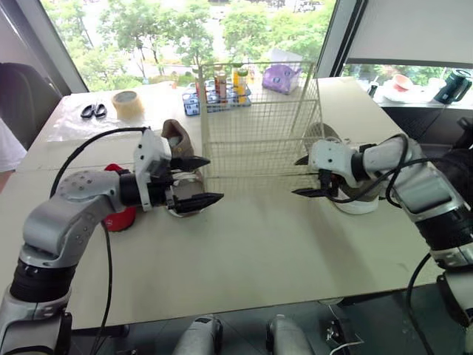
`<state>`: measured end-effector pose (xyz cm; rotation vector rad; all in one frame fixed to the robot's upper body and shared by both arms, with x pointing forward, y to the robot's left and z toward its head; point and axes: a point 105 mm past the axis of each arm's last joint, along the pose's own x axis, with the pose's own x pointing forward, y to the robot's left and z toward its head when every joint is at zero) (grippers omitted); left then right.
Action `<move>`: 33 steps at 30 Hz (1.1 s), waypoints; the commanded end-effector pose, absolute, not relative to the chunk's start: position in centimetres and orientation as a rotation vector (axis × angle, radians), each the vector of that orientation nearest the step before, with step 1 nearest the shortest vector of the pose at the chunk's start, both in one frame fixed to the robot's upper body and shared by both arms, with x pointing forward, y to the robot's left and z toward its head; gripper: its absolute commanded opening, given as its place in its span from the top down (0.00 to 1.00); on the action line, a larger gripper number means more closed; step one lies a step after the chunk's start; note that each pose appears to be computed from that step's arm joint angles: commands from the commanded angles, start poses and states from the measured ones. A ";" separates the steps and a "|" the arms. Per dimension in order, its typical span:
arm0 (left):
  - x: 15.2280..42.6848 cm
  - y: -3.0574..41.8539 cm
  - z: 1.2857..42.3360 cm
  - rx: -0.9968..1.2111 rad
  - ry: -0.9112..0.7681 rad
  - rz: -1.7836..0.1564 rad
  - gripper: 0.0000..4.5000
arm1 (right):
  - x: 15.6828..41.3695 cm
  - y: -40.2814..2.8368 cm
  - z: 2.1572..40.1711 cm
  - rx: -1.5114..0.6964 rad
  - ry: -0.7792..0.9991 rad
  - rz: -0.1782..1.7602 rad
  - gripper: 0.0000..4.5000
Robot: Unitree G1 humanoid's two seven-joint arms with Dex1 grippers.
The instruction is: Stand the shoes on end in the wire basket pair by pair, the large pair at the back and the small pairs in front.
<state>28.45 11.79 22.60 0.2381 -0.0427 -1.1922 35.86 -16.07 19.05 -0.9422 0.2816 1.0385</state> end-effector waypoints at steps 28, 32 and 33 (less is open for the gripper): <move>28.5 10.9 24.0 0.302 -0.115 -1.190 0.00 | 36.3 -13.4 22.7 -1.061 0.193 1.348 0.99; 28.6 11.0 24.0 0.304 -0.119 -1.185 0.00 | 36.3 -12.9 22.1 -1.063 0.208 1.374 0.99; 28.6 10.9 24.0 0.304 -0.119 -1.184 0.00 | 36.3 -12.8 21.9 -1.061 0.211 1.377 0.99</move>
